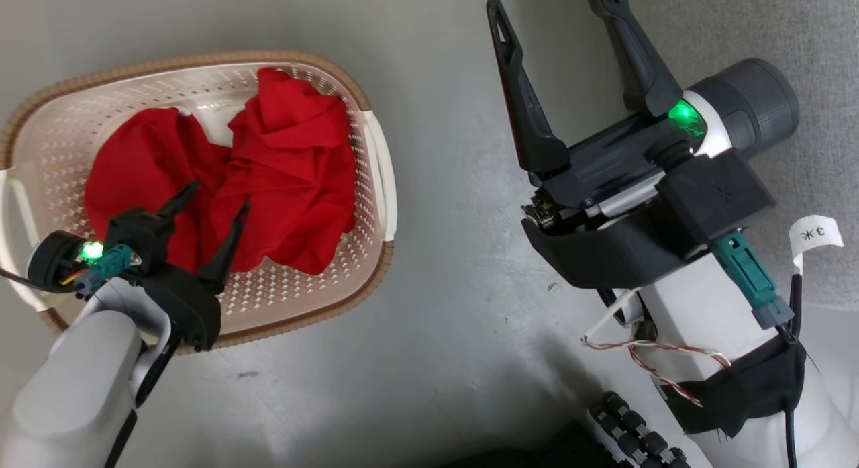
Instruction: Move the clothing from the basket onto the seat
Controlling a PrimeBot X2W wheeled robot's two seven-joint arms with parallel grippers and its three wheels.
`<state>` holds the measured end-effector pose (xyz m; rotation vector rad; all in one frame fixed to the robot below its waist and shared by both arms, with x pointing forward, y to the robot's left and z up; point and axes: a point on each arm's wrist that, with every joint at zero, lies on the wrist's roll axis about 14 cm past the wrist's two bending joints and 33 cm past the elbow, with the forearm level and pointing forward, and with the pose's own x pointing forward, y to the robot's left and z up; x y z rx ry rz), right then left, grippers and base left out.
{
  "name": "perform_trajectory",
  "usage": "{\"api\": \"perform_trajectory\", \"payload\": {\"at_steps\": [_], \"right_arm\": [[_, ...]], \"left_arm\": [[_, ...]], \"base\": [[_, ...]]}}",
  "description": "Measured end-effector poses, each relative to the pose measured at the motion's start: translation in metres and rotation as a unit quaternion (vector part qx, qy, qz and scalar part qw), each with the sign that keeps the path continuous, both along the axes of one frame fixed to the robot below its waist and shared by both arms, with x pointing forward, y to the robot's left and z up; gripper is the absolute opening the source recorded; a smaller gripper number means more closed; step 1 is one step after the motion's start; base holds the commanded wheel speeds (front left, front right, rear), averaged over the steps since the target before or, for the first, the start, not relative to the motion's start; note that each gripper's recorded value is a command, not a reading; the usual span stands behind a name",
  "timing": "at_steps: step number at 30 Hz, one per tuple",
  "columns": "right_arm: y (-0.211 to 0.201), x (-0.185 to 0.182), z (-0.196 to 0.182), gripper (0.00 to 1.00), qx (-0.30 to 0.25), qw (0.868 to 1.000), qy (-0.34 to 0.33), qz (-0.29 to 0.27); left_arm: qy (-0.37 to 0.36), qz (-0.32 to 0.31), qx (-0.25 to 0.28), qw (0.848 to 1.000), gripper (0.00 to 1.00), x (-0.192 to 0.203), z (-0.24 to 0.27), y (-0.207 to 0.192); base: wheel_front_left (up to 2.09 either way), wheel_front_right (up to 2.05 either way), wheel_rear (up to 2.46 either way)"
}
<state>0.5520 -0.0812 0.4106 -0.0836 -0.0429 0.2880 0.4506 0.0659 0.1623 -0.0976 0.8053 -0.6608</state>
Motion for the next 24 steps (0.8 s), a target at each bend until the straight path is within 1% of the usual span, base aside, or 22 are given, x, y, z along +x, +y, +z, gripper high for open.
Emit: {"api": "perform_trajectory", "payload": {"at_steps": [8,15,24], "right_arm": [[-0.005,-0.002,-0.01,1.0,0.008,1.0,0.012,-0.004],[-0.012,-0.006,-0.026,1.0,0.012,0.999,0.031,-0.012],[-0.017,-0.013,-0.041,1.0,0.016,0.998,0.049,-0.019]], "left_arm": [[0.02,-0.033,0.022,0.999,1.0,0.0,-0.029,0.0],[0.029,-0.053,0.018,0.998,1.0,0.004,-0.047,-0.014],[0.047,-0.056,0.019,0.997,1.0,0.005,-0.066,-0.021]], "base": [[0.0,0.0,0.0],[0.0,0.0,0.0],[0.0,0.0,0.0]]}}
